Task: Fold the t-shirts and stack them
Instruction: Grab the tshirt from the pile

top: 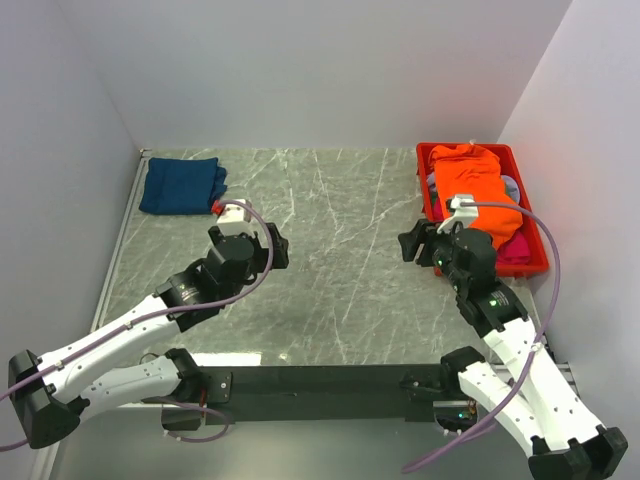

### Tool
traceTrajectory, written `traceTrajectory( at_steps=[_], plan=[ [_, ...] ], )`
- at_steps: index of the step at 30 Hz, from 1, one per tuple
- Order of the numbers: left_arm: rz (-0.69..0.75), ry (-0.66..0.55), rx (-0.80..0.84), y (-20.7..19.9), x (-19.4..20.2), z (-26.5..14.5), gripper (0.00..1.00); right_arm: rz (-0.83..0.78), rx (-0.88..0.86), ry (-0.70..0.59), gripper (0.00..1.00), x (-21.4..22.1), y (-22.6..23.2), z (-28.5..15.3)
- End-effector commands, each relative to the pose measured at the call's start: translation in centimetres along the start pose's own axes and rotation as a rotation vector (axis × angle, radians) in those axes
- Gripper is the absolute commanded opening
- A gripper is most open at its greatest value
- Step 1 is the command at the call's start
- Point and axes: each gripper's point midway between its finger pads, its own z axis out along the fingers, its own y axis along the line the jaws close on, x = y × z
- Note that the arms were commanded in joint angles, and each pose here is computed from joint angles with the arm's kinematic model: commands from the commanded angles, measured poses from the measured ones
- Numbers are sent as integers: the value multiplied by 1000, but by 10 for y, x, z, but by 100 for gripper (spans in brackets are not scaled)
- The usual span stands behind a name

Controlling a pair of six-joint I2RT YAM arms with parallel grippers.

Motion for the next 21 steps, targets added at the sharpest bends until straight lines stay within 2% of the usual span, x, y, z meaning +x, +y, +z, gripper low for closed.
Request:
traceTrajectory(
  at_steps=[1,11,15,17,20,21],
  plan=[
    [-41,-56,-14,-3,-25,-4,99,17,73,-65,68,-9,-13,2],
    [10,-45,-5,-5,-15,4,99,64,214,-197,69,-29,-38,-10],
    [36,-26,32,-11,-9,6,99,38,250,-191,71,-39,-42,-11],
    [41,-25,31,-10,-7,7,99,27,300,-173,77,-40,-50,-6],
    [52,-11,23,-8,-4,8,99,49,442,-202,77,-55,-82,2],
    [54,-10,20,-7,-4,7,99,59,435,-185,77,-59,-86,15]
  ],
)
